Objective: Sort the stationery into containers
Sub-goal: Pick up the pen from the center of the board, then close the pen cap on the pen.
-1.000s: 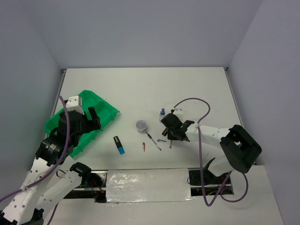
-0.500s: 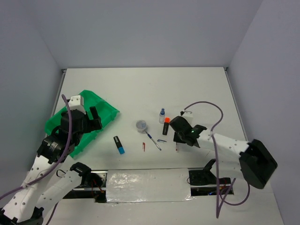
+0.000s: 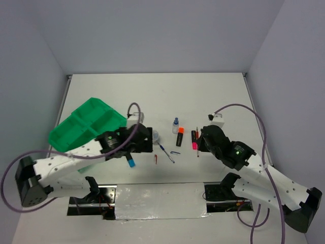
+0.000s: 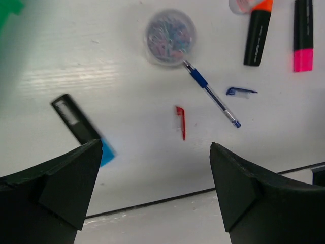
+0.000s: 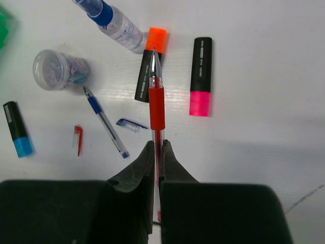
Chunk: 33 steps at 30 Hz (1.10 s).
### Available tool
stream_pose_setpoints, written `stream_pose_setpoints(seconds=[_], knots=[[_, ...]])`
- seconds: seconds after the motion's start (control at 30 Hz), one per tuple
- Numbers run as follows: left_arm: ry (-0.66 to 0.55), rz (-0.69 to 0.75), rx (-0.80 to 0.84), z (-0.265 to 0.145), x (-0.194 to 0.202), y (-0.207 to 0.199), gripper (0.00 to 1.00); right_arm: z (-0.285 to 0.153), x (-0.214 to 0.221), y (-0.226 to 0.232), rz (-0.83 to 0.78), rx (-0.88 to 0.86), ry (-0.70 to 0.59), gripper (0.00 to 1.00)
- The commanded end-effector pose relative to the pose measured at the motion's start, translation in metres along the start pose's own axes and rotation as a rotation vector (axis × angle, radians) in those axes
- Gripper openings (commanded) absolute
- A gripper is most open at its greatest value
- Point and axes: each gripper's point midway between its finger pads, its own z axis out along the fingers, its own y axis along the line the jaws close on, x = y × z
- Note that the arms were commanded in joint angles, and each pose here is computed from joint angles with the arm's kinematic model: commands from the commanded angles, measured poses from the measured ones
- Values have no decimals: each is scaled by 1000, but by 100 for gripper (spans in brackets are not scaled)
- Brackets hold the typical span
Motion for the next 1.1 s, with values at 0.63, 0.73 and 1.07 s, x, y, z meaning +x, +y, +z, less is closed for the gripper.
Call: stream_pose_setpoints(seconds=[0.63, 0.73, 1.07], knots=[[190, 85, -173, 92, 81, -53, 81, -37, -1, 6, -84, -147, -13, 0], [215, 89, -187, 97, 90, -46, 81, -37, -2, 6, -81, -151, -18, 0], [282, 118, -177, 109, 117, -31, 74, -36, 0, 7, -91, -156, -11, 0]])
